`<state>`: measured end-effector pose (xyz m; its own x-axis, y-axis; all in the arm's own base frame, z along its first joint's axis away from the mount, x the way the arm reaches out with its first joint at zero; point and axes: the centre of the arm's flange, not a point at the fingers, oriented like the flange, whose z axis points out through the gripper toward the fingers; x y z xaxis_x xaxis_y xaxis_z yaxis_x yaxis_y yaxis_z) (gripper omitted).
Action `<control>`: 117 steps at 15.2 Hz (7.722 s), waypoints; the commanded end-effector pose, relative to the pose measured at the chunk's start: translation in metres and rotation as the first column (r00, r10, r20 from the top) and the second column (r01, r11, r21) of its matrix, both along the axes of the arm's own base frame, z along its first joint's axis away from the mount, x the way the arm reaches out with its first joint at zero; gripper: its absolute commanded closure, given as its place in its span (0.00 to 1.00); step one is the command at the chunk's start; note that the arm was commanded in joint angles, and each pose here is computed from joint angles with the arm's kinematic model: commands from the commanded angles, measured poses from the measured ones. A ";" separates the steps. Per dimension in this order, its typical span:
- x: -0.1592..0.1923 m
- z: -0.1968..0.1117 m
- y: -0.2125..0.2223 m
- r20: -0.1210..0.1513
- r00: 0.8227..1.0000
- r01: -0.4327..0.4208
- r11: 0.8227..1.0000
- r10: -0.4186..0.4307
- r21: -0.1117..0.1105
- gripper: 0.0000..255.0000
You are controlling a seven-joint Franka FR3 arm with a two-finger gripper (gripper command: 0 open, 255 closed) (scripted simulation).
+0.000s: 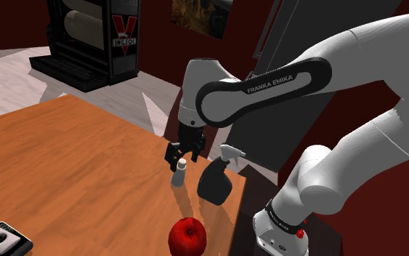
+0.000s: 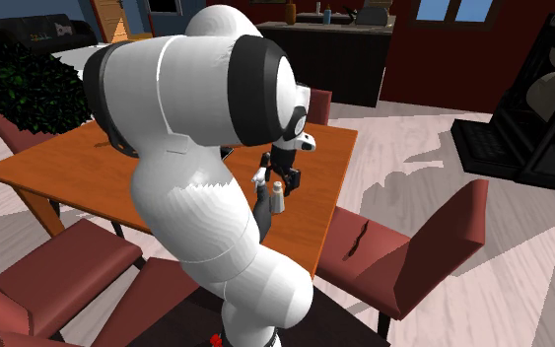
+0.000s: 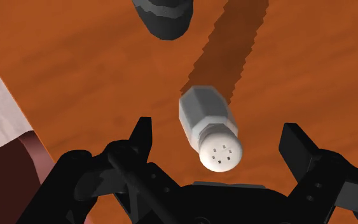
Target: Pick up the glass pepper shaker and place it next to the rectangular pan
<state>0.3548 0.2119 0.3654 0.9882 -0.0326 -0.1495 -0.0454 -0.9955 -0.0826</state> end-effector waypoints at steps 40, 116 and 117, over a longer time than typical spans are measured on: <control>-0.001 0.117 0.001 0.000 1.000 0.000 1.000 0.000 0.000 1.00; 0.023 0.007 0.358 0.000 1.000 0.000 1.000 0.000 0.000 1.00; 0.023 0.007 0.358 0.000 1.000 0.000 1.000 0.000 0.000 1.00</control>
<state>0.3779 0.5696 0.3726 0.9883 -0.0328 -0.1492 -0.0455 -0.9955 -0.0826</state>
